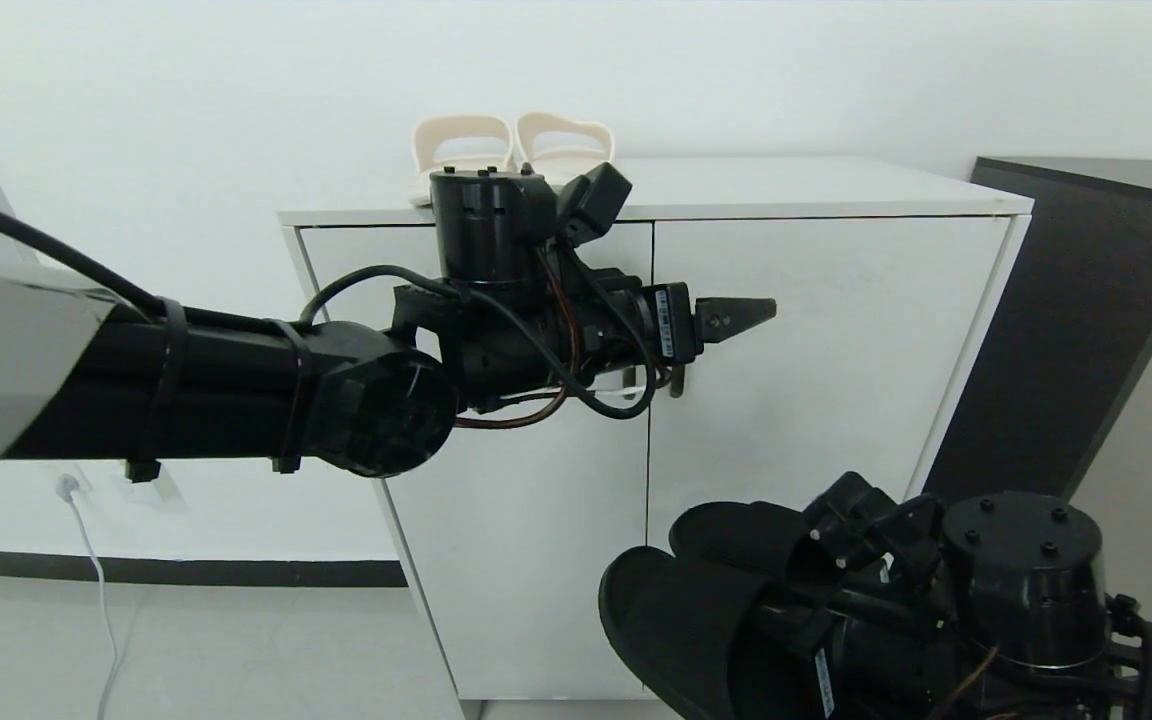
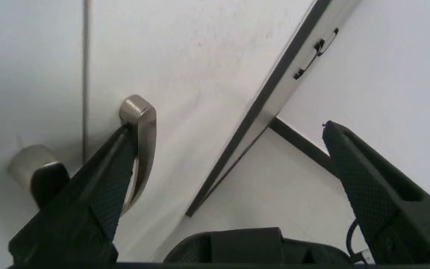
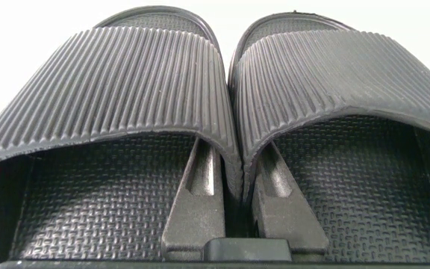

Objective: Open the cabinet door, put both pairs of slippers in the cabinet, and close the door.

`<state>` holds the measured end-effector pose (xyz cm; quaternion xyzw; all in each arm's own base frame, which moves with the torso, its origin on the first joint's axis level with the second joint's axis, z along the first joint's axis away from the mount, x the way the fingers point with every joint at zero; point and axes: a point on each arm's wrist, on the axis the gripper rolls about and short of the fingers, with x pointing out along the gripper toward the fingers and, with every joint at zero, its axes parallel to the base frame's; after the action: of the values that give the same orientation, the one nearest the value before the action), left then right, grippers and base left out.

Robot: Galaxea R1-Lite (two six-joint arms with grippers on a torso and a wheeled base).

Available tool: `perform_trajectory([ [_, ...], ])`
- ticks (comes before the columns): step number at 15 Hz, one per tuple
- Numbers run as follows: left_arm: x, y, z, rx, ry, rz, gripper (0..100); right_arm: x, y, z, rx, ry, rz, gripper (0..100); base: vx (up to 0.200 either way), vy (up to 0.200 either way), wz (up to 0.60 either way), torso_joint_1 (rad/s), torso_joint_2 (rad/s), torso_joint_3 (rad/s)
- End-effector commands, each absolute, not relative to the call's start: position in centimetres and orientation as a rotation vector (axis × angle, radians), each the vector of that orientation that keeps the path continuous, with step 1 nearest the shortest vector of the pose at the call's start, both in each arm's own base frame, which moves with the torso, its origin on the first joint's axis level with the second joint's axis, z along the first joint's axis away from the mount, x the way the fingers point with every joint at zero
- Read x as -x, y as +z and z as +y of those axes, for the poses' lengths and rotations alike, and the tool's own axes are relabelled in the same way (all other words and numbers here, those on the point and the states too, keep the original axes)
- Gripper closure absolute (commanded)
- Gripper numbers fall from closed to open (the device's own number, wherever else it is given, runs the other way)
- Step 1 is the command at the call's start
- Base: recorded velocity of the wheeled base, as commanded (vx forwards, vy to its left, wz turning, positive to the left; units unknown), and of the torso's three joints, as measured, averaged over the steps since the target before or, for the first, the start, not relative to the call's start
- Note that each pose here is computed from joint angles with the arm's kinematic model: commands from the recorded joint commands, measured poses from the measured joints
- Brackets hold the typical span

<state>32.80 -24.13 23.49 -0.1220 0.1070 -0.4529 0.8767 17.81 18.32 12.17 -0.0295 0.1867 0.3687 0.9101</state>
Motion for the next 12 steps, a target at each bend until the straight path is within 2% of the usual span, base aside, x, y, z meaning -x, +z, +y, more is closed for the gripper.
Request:
perform_trajectory([
  [1,-33.2,22.5,-24.5,0.253,-0.940,0.252,0,-17.8,12.3,18.3,0.060,0.763,0.382,100,0.000,0.000,0.00,0.000,0.00,0.000],
  [3,-33.1,22.2,-24.4,0.253,-0.938,0.262,0,-17.8,12.2,18.4,0.060,0.763,0.382,100,0.000,0.000,0.00,0.000,0.00,0.000],
  [4,-33.1,22.1,-24.5,0.252,-0.939,0.265,100,-17.8,12.2,18.4,0.061,0.763,0.385,100,0.000,0.000,0.00,0.000,0.00,0.000],
  [12,-31.2,22.0,-23.5,0.250,-0.949,0.292,100,-17.7,12.1,18.4,0.063,0.768,0.389,100,0.000,0.000,0.00,0.000,0.00,0.000],
])
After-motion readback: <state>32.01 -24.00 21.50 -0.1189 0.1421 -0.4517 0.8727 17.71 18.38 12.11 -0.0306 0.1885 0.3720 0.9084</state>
